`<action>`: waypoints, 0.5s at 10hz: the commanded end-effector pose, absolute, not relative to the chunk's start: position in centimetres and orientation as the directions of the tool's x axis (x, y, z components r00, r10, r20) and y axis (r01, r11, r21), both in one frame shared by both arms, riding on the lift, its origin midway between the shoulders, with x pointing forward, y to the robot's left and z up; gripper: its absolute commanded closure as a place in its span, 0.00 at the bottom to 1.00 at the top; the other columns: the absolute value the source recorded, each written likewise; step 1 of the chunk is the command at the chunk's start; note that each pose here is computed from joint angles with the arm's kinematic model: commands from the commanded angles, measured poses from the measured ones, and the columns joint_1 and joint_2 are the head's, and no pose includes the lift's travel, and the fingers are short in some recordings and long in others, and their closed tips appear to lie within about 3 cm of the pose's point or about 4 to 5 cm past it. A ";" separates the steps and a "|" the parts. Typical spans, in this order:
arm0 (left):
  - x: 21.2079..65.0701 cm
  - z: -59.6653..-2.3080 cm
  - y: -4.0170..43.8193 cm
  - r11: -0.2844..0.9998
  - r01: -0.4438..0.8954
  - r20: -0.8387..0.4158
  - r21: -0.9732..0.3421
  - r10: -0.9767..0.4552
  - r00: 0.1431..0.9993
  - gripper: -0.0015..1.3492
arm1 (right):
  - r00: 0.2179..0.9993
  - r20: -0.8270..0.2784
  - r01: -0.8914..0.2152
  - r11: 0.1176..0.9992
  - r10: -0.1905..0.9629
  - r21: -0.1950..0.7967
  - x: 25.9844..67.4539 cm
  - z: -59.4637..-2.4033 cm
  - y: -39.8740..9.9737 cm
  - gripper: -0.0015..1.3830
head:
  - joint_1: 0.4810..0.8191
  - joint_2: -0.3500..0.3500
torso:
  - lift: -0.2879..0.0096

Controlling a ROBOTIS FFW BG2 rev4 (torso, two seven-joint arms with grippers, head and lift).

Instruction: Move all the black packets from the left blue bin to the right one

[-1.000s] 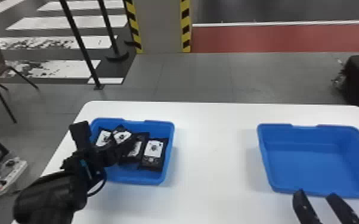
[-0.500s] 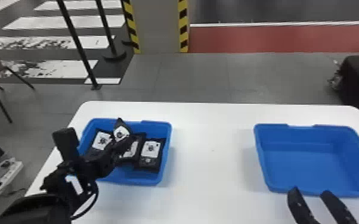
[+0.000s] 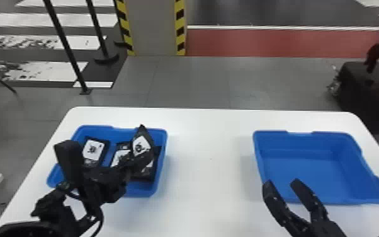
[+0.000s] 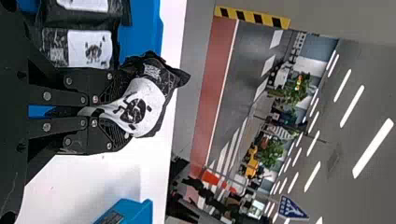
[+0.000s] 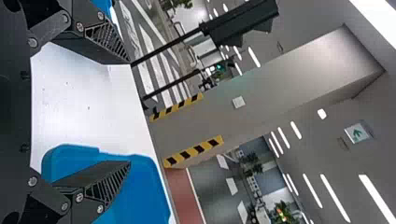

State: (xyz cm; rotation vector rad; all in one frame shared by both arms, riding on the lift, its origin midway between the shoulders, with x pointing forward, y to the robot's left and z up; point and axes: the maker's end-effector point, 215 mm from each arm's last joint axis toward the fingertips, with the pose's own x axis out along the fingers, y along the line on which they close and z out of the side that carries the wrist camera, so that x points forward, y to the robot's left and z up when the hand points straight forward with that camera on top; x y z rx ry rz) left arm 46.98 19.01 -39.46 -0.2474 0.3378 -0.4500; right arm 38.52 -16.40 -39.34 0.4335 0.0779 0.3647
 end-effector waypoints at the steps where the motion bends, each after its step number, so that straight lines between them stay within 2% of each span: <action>1: 47.4 -39.5 15.6 0.846 0.439 -0.280 -0.302 -0.519 0.808 0.89 | 0.911 0.019 -0.379 0.818 0.413 0.433 39.7 -38.3 -14.0 0.20 | 0.63 0.55 | 0.60; 4: 50.0 -39.6 10.1 0.765 0.571 -0.288 -0.297 -0.642 0.710 0.89 | 0.844 0.014 -0.484 0.750 0.536 0.452 42.0 -37.5 -9.3 0.20 | 0.63 0.52 | 0.60; 5: 50.1 -39.7 8.1 0.733 0.606 -0.287 -0.310 -0.680 0.675 0.89 | 0.840 0.009 -0.492 0.756 0.542 0.432 43.5 -37.7 -9.1 0.20 | 0.63 0.52 | 0.60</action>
